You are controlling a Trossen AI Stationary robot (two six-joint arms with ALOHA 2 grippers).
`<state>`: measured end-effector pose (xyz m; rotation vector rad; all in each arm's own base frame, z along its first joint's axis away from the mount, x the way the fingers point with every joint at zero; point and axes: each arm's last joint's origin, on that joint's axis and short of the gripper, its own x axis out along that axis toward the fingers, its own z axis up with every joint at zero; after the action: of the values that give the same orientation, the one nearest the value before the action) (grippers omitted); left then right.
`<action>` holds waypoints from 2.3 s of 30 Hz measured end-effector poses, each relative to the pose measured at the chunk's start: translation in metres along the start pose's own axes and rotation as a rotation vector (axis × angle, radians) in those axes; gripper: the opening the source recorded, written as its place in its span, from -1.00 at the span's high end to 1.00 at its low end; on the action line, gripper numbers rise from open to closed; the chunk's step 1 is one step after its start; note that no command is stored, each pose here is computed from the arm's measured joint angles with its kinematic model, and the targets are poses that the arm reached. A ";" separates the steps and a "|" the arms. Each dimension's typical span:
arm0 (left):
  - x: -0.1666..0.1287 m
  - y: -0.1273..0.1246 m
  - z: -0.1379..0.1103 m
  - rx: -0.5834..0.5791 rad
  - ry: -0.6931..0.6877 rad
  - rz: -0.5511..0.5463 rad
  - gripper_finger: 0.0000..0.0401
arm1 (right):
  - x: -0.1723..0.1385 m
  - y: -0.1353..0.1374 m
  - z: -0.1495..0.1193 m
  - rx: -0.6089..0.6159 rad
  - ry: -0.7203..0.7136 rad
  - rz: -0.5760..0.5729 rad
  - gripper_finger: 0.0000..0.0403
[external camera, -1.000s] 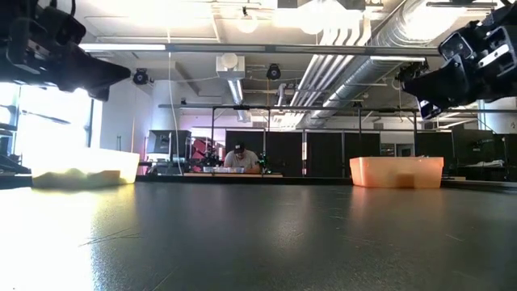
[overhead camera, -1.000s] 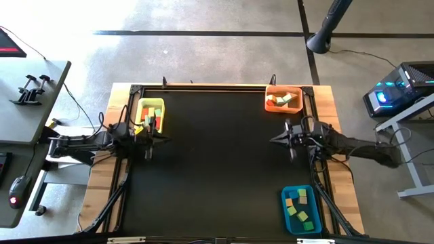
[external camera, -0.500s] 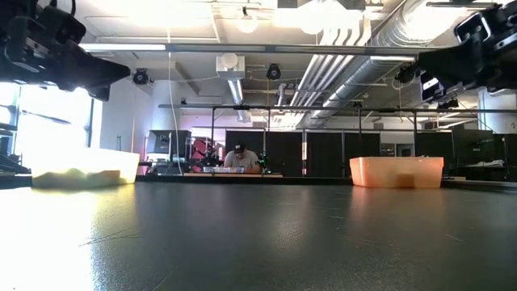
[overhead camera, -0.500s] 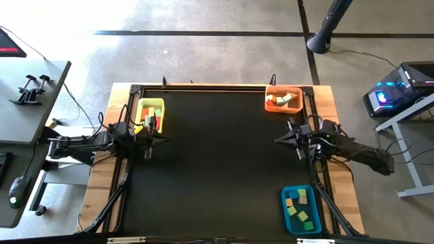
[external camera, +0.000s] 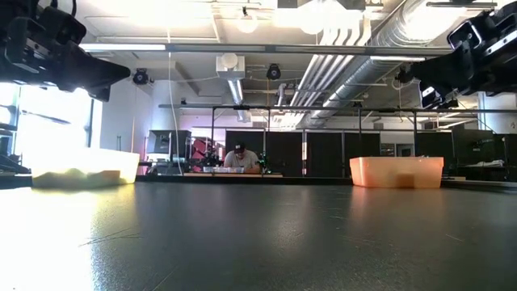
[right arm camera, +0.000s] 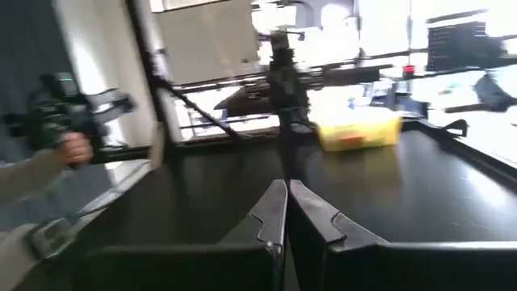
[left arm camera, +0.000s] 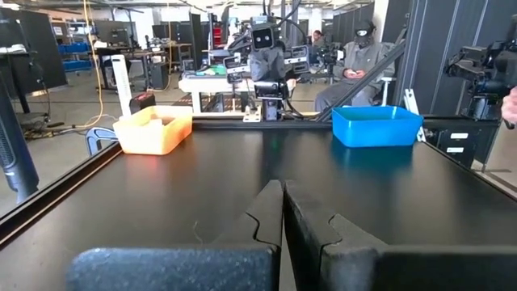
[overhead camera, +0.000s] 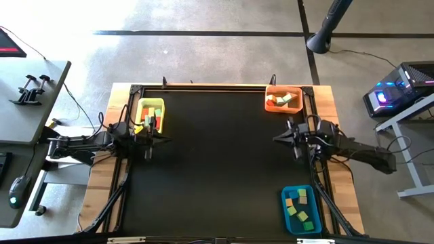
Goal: Sort blocks by size
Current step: Return to Home Position
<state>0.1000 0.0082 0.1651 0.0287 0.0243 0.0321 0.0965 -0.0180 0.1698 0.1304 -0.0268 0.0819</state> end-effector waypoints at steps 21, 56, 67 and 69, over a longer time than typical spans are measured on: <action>0.000 0.002 -0.001 -0.027 0.015 0.074 1.00 | 0.002 0.002 -0.003 -0.001 0.016 -0.077 0.99; 0.000 -0.006 -0.001 -0.130 0.015 -0.008 1.00 | 0.002 0.002 -0.003 -0.002 0.016 -0.076 0.99; 0.000 -0.006 -0.001 -0.130 0.015 -0.008 1.00 | 0.002 0.002 -0.003 -0.002 0.016 -0.076 0.99; 0.000 -0.006 -0.001 -0.130 0.015 -0.008 1.00 | 0.002 0.002 -0.003 -0.002 0.016 -0.076 0.99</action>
<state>0.1004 0.0021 0.1637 -0.1019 0.0371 0.0256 0.0987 -0.0155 0.1671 0.1289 -0.0057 0.0071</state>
